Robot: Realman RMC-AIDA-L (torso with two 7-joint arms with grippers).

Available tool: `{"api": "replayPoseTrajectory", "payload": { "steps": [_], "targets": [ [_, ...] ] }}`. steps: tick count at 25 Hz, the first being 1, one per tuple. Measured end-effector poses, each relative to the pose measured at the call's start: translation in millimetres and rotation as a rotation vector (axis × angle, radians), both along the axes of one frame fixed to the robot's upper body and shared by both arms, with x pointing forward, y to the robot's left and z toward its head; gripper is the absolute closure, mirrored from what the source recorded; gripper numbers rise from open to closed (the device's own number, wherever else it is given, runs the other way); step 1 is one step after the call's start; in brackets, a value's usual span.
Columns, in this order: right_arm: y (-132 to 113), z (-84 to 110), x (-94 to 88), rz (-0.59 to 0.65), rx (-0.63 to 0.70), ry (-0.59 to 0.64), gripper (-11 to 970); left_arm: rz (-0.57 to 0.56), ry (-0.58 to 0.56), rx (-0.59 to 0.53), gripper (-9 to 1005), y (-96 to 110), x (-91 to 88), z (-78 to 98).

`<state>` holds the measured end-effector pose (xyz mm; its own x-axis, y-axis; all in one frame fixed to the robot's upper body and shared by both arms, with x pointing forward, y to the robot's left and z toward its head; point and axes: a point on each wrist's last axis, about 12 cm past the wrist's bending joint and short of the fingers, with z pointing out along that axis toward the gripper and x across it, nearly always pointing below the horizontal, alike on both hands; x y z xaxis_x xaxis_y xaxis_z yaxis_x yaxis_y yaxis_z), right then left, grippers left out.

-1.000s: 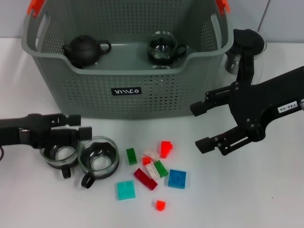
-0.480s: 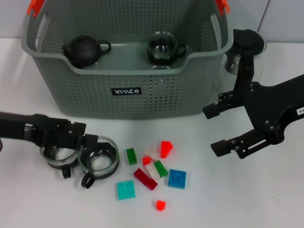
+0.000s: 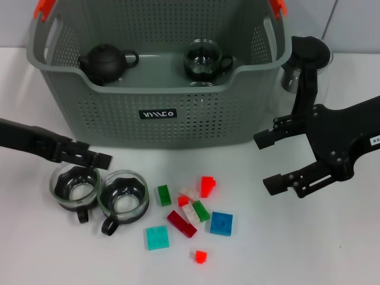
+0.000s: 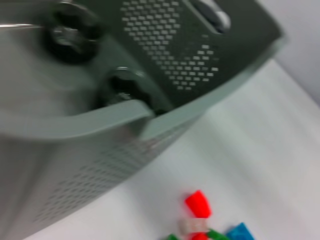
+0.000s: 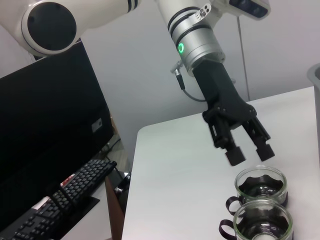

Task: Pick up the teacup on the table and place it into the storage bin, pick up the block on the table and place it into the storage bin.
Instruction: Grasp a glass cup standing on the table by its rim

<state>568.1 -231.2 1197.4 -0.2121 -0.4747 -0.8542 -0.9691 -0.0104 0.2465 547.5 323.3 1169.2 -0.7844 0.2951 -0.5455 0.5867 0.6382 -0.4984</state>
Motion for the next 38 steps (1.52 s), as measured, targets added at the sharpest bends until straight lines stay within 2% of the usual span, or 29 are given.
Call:
{"api": "replayPoseTrajectory", "payload": {
  "steps": [10,16,25,38],
  "targets": [
    [4.8,-7.8,2.1,0.015,0.013,-0.008,61,0.18,0.075,0.137,95,22.3,-1.6,1.2],
    [7.9,-8.6,1.9,0.018,0.017,-0.008,61,0.233,0.086,0.207,95,28.0,3.1,-7.9],
    [11.4,-9.6,0.6,0.029,0.015,0.004,61,0.222,0.133,0.242,95,22.1,10.6,-29.9],
    [9.6,-9.2,0.4,0.035,-0.022,0.034,61,0.22,0.138,0.256,95,16.7,16.8,-42.3]
  ]
}}
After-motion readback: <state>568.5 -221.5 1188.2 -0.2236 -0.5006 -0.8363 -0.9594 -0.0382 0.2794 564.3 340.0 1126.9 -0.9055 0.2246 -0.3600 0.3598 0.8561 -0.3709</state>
